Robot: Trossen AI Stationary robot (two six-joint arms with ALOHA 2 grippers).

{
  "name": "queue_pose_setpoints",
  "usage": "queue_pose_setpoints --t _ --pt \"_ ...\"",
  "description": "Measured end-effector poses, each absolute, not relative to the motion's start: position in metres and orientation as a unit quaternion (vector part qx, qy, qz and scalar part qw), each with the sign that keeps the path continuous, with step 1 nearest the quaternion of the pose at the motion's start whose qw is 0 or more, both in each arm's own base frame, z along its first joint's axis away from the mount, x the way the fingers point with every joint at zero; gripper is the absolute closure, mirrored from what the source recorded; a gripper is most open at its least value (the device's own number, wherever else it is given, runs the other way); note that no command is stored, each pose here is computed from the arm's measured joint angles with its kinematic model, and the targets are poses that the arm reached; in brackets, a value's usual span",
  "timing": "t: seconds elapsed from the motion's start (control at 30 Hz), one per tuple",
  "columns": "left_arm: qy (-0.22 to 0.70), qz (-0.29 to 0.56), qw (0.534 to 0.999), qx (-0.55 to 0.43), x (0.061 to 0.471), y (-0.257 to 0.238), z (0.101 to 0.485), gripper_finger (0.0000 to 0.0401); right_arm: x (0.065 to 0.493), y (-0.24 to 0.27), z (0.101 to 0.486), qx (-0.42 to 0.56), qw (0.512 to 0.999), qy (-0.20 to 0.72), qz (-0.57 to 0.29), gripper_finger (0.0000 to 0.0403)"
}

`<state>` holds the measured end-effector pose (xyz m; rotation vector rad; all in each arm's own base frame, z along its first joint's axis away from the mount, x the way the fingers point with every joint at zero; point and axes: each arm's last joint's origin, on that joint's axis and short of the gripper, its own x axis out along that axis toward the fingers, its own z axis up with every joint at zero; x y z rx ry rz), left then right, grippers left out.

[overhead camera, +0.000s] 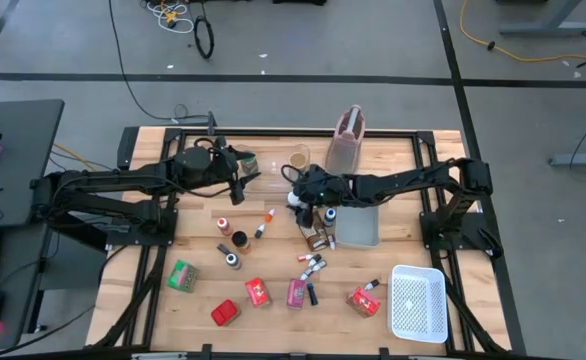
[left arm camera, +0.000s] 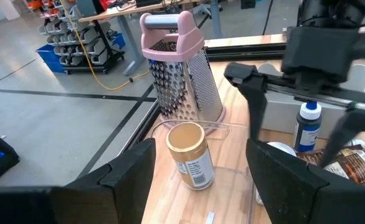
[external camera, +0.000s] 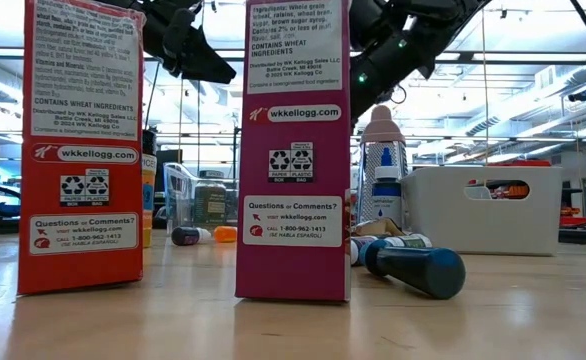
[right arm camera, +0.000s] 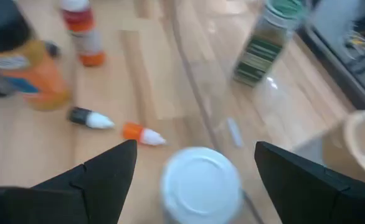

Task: Pick & Place Kitchen Items
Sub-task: Put the white seasoning bottle into the transparent bin

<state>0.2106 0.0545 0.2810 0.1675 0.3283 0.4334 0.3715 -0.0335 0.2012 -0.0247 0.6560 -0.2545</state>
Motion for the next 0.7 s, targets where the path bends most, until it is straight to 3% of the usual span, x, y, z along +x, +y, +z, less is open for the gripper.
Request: queue_pose_setpoints --t 0.5,0.7 --pt "0.162 0.214 0.96 0.083 0.211 0.055 0.281 0.014 0.374 -0.037 0.185 -0.049 0.928 0.352 -0.11 0.0066" --pt "0.163 0.214 0.96 0.084 0.211 0.055 0.281 0.014 0.374 -0.039 0.184 -0.051 0.929 0.353 -0.097 0.0098"
